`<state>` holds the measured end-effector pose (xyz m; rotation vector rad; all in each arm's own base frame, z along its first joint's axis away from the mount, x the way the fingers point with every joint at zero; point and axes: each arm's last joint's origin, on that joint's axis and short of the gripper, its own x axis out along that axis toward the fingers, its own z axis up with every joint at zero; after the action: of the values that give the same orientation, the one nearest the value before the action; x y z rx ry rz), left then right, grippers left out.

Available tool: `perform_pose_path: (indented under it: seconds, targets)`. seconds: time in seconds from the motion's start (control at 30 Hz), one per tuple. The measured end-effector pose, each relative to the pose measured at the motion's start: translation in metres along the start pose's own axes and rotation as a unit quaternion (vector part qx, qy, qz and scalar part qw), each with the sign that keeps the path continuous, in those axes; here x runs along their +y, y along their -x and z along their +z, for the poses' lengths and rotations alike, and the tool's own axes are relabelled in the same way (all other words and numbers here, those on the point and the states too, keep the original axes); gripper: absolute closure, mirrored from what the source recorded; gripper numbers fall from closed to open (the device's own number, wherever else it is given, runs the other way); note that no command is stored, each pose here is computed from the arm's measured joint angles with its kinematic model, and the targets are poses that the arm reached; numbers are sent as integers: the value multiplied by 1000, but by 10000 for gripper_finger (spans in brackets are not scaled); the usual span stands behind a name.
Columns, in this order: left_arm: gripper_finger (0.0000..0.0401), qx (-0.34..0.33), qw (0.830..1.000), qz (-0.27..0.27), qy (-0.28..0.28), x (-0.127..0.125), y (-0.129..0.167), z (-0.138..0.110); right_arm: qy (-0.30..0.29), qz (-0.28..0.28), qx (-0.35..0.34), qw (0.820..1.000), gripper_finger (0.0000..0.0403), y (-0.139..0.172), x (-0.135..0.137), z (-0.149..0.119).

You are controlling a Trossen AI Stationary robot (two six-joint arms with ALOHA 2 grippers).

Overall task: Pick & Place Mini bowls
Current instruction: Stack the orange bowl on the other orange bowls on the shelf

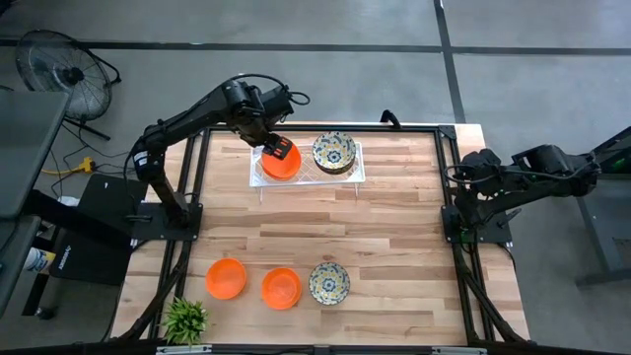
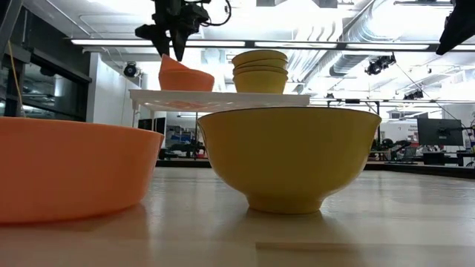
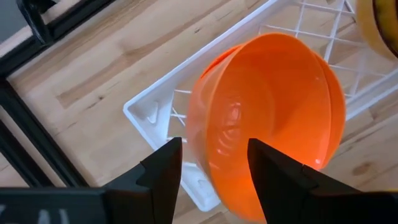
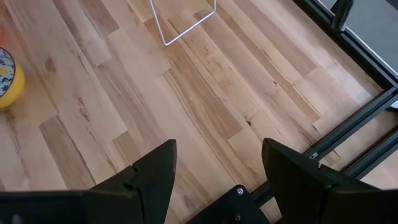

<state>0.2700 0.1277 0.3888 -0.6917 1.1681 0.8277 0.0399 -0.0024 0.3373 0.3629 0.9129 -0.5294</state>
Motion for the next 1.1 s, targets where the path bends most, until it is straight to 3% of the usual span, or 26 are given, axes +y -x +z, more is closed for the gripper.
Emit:
perform_pose_path:
  seconds: [0.27,0.67,1.1]
  targets:
    - [240,-2,1000,1,0,1,1,0,-1,1,1,1000,178,0,0,0]
    - [390,-3,1000,2,1,1,1,0,0,1,1,1000,178,0,0,0]
    - [400,-2,1000,1,2,1,1,-1,0,0,0,1000,178,0,0,0]
